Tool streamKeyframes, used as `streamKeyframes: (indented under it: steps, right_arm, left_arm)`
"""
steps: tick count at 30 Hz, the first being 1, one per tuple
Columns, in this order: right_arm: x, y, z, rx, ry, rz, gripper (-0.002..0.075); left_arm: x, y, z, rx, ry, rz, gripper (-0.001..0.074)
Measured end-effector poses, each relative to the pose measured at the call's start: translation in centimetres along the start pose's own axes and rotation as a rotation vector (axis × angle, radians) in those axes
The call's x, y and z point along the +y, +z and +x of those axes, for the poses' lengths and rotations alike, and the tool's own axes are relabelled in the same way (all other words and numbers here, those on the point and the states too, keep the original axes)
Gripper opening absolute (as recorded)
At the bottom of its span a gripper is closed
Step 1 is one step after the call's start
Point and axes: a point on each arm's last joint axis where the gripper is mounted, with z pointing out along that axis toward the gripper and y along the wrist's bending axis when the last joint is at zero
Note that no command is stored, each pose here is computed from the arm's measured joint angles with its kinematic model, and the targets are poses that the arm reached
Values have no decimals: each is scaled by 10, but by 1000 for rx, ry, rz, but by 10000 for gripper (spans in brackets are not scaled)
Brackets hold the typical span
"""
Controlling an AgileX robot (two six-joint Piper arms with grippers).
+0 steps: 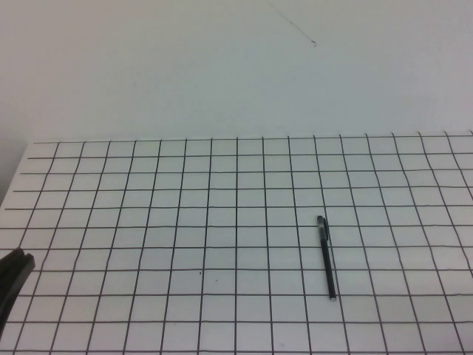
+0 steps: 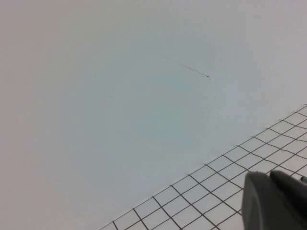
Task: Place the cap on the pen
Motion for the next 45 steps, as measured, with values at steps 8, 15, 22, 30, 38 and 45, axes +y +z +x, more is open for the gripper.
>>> streamKeyframes:
  steps: [8, 15, 22, 30, 38, 45]
  right_arm:
    - [0, 0, 0, 0, 0, 0, 1]
    - [0, 0, 0, 0, 3, 0, 1]
    - [0, 0, 0, 0, 3, 0, 1]
    - [0, 0, 0, 0, 3, 0, 1]
    - [0, 0, 0, 0, 3, 0, 0]
    - [0, 0, 0, 0, 3, 0, 0]
  left_arm:
    - [1, 0, 0, 2, 1, -17, 0]
    - [5, -1, -2, -13, -51, -93, 0]
    - [6, -1, -4, -36, -77, -137, 0]
    - [10, -2, -3, -36, -179, -176, 0]
    - [5, -3, -1, -8, -196, -147, 0]
    - [7, -13, 15, 148, -344, -250, 0]
